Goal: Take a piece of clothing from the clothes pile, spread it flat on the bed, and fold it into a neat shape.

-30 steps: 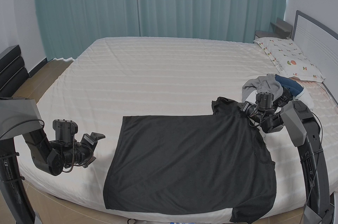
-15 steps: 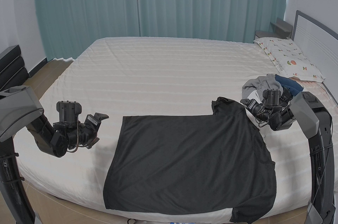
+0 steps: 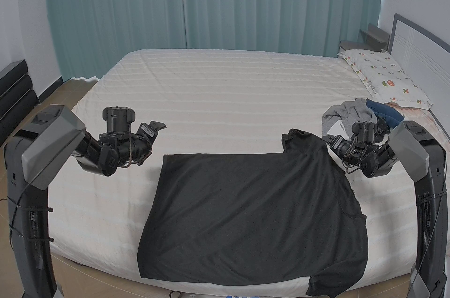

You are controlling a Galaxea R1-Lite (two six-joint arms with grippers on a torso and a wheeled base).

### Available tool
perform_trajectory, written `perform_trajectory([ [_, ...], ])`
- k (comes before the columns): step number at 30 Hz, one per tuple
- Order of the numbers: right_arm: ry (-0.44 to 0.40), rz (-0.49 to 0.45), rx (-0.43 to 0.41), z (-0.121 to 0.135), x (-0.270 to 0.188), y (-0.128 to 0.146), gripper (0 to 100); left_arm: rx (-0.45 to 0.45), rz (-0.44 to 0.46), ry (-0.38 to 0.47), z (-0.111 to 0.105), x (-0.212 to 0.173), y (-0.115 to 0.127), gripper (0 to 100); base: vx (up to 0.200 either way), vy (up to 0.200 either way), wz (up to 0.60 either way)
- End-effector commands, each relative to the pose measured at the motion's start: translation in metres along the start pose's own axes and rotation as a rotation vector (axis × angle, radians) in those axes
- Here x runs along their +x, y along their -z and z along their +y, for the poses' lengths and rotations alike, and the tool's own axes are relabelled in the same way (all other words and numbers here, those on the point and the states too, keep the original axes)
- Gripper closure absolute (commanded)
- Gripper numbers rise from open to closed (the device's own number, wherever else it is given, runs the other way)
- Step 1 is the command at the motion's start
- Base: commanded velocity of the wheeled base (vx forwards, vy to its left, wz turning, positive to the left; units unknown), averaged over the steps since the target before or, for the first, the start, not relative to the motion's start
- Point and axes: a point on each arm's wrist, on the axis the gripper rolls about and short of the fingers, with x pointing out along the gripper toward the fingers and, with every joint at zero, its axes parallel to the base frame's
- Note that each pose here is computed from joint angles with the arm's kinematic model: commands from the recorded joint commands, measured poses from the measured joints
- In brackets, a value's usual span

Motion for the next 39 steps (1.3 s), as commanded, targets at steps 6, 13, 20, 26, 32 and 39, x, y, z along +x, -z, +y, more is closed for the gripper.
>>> perform_trajectory([
  [6, 0.006, 0.015, 0.0, 0.001, -0.005, 0.004, 0, 0.071, -0.025, -0.105, 0.034, 0.072, 0.033, 0, 0.0, 0.0, 0.0],
  [13, 0.006, 0.02, 0.006, 0.0, -0.003, 0.007, 0, 0.145, -0.035, -0.119, 0.041, 0.083, 0.038, 0, 0.0, 0.0, 0.0],
  [20, 0.005, 0.023, 0.014, 0.0, -0.002, 0.008, 0, 0.161, -0.074, -0.13, 0.043, 0.09, 0.04, 0, 0.0, 0.0, 0.0],
  [26, 0.004, 0.024, 0.045, 0.0, -0.001, 0.009, 0, 0.17, -0.064, -0.13, 0.042, 0.091, 0.045, 0, 0.0, 0.0, 0.0],
  [32, 0.001, 0.024, 0.05, -0.001, 0.004, 0.012, 0, 0.172, -0.073, -0.119, 0.04, 0.095, 0.045, 100, 0.0, 0.0, 0.0],
  [39, 0.014, 0.024, 0.053, -0.009, 0.009, 0.014, 0, 0.143, -0.236, -0.12, 0.035, 0.105, 0.03, 100, 0.0, 0.0, 0.0],
])
